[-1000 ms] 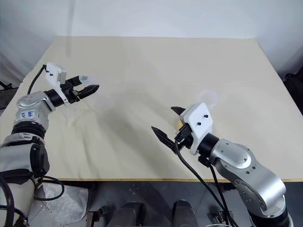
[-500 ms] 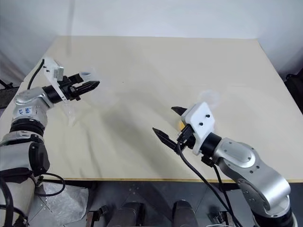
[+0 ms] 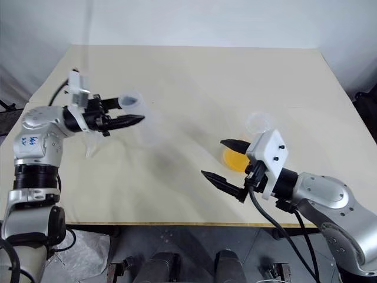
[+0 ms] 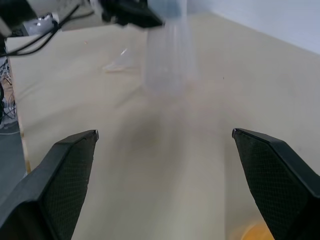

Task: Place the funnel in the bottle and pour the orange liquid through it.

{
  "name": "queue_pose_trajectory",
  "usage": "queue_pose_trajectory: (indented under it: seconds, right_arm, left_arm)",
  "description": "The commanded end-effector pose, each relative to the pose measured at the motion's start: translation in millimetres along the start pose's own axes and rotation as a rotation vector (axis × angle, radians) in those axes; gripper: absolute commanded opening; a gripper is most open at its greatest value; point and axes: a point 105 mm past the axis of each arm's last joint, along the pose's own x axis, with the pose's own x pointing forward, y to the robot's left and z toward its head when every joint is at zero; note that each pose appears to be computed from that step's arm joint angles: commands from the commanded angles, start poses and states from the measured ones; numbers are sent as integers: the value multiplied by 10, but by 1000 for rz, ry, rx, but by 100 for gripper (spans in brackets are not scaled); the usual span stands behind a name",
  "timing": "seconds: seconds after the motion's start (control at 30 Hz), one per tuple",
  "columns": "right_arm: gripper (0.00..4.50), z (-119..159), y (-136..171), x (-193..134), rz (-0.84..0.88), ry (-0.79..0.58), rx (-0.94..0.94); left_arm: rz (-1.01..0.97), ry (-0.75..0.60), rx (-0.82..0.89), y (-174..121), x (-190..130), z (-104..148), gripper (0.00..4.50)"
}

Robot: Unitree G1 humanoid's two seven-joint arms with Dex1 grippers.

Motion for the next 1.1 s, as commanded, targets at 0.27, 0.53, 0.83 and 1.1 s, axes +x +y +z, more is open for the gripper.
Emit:
queue_pose_trajectory:
  seconds: [0.27, 0.53, 0.83, 1.1]
  right_arm:
    - [450, -59, 16, -155, -9, -10, -4]
    - [450, -114, 57, -198, -31, 6, 4]
    - [450, -141, 58, -201, -35, 15, 1]
    - [450, -132, 47, -188, -30, 16, -6]
  left_arm:
    - [-122, 3, 23, -335, 511, -51, 226]
    - [-212, 50, 62, -542, 699, -146, 226]
    - [-221, 87, 72, -604, 684, -238, 226]
    - [-257, 104, 87, -711, 715, -342, 226]
